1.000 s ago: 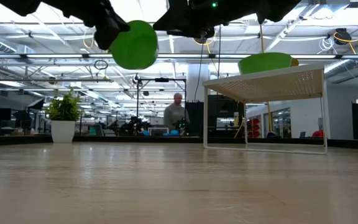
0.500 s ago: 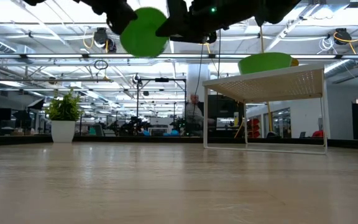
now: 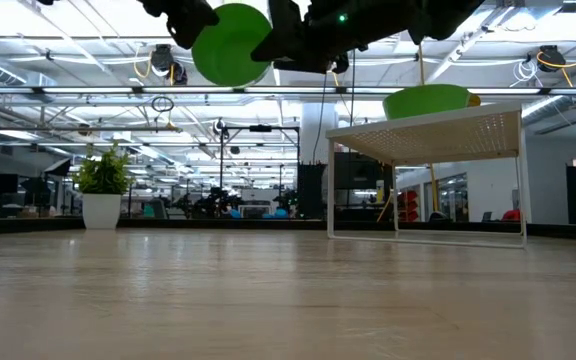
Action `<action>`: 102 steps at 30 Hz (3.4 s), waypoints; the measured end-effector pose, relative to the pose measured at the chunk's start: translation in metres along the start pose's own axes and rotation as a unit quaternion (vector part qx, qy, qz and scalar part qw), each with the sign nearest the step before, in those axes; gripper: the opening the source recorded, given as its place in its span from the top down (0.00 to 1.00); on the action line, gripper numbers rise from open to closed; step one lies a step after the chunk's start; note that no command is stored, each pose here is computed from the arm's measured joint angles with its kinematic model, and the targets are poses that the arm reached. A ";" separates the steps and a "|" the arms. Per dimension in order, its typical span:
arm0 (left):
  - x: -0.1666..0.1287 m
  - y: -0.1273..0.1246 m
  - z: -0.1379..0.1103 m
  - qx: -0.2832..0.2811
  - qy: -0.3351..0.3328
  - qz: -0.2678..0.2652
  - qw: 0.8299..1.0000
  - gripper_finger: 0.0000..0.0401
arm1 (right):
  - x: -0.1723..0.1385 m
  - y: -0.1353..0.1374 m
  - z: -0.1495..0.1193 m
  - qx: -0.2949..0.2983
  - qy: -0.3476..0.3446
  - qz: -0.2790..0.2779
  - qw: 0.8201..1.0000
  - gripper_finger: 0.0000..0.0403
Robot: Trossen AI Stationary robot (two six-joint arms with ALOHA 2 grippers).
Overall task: Pick & Place Mini bowls
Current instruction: Stack the right green bowl on top of the other green bowl on the shelf
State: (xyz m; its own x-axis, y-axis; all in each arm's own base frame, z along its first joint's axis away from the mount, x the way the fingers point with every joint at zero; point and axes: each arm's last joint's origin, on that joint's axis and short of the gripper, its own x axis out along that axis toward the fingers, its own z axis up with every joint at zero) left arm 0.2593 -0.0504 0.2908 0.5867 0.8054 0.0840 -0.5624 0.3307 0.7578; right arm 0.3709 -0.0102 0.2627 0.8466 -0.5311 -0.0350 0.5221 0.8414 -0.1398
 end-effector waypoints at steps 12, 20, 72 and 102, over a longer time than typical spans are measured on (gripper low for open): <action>0.000 0.000 0.000 -0.002 0.002 0.000 1.000 0.99 | 0.000 0.000 0.001 -0.012 -0.003 0.000 1.000 0.60; 0.000 -0.001 0.000 -0.014 -0.004 -0.004 1.000 0.92 | 0.000 -0.002 0.001 -0.011 -0.005 -0.012 1.000 0.84; -0.004 -0.004 -0.001 -0.068 -0.009 -0.021 0.997 0.41 | 0.000 0.000 0.002 -0.022 -0.009 -0.001 1.000 1.00; -0.030 0.012 0.011 -0.109 -0.086 -0.358 0.923 0.41 | 0.000 0.001 0.002 -0.024 -0.007 0.002 1.000 1.00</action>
State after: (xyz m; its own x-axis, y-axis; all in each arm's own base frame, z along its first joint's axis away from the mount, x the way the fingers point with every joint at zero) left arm 0.2414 -0.0759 0.3039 0.9267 0.2587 -0.2727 -0.0879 0.8545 0.5120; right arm 0.3711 -0.0092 0.2641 0.8504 -0.5256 -0.0222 0.5130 0.8378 -0.1869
